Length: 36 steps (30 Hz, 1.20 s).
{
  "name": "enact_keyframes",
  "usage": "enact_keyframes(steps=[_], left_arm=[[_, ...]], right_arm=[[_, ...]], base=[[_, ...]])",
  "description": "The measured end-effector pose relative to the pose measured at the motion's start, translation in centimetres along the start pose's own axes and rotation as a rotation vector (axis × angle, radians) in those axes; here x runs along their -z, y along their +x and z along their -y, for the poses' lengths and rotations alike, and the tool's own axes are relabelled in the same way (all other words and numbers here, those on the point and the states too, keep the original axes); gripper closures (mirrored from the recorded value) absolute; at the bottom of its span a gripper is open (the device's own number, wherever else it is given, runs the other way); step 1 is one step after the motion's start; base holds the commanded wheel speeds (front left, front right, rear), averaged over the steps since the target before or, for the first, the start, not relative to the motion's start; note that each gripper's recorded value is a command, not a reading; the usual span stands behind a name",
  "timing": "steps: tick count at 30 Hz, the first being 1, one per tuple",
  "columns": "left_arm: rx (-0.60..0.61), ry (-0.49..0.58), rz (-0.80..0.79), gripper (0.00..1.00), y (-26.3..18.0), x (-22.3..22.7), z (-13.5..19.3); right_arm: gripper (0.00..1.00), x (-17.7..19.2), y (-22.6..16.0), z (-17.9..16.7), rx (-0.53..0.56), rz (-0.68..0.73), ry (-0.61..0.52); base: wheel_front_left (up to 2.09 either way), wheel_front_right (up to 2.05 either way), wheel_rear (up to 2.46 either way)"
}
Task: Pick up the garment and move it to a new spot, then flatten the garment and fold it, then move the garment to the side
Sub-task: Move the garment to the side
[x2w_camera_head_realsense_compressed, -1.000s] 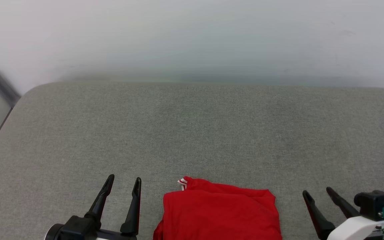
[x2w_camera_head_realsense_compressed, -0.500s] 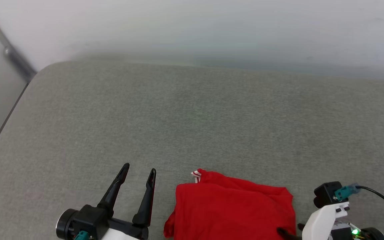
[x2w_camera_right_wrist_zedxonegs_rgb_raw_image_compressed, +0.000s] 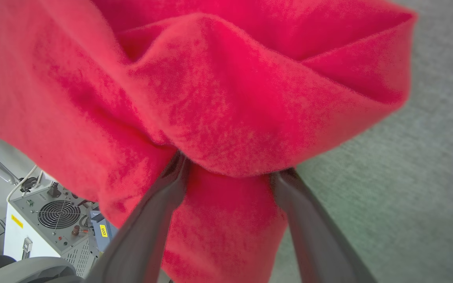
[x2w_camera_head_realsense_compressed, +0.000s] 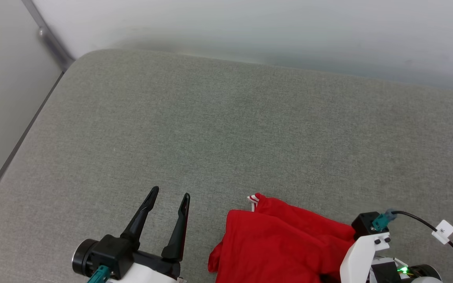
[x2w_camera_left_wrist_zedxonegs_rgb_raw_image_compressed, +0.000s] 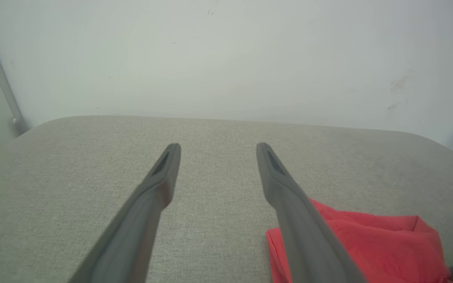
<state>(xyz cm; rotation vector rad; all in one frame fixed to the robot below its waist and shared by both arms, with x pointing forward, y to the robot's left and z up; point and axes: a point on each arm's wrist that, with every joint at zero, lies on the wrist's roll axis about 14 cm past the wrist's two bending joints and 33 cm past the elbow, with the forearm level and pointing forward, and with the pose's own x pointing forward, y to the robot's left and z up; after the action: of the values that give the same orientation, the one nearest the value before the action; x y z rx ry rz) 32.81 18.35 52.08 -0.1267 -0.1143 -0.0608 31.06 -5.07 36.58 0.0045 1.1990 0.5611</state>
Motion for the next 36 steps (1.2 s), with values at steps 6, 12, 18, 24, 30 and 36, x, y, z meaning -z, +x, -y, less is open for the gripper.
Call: enact_keyframes(steps=[6,12,18,24,30,36], left_arm=[[0.003,0.001,0.001,0.00,0.3,0.0,0.1],[0.046,-0.006,-0.003,0.00,0.9,0.3,1.3],[0.117,-0.069,0.011,0.00,2.3,0.3,4.0],[0.260,-0.103,0.023,0.00,4.8,0.4,8.5],[0.413,-0.117,0.043,0.00,7.6,0.7,13.2],[0.534,-0.141,0.043,0.00,10.1,2.1,16.5]], right_arm=[[1.00,0.2,1.0,-1.0,-0.013,-0.026,-0.049],[1.00,-0.5,0.3,0.0,0.033,0.007,-0.110],[1.00,-1.6,-2.7,4.0,0.182,0.048,-0.263],[1.00,-2.8,-8.0,11.3,0.409,0.055,-0.360],[1.00,-2.3,-13.0,18.5,0.612,0.012,-0.384],[1.00,-2.0,-16.8,25.7,0.786,-0.032,-0.392]], base=[[0.00,0.00,0.00],[0.00,0.00,0.00],[0.00,0.00,0.00],[0.00,0.00,0.00],[0.00,0.00,0.00],[0.00,0.00,0.00]])
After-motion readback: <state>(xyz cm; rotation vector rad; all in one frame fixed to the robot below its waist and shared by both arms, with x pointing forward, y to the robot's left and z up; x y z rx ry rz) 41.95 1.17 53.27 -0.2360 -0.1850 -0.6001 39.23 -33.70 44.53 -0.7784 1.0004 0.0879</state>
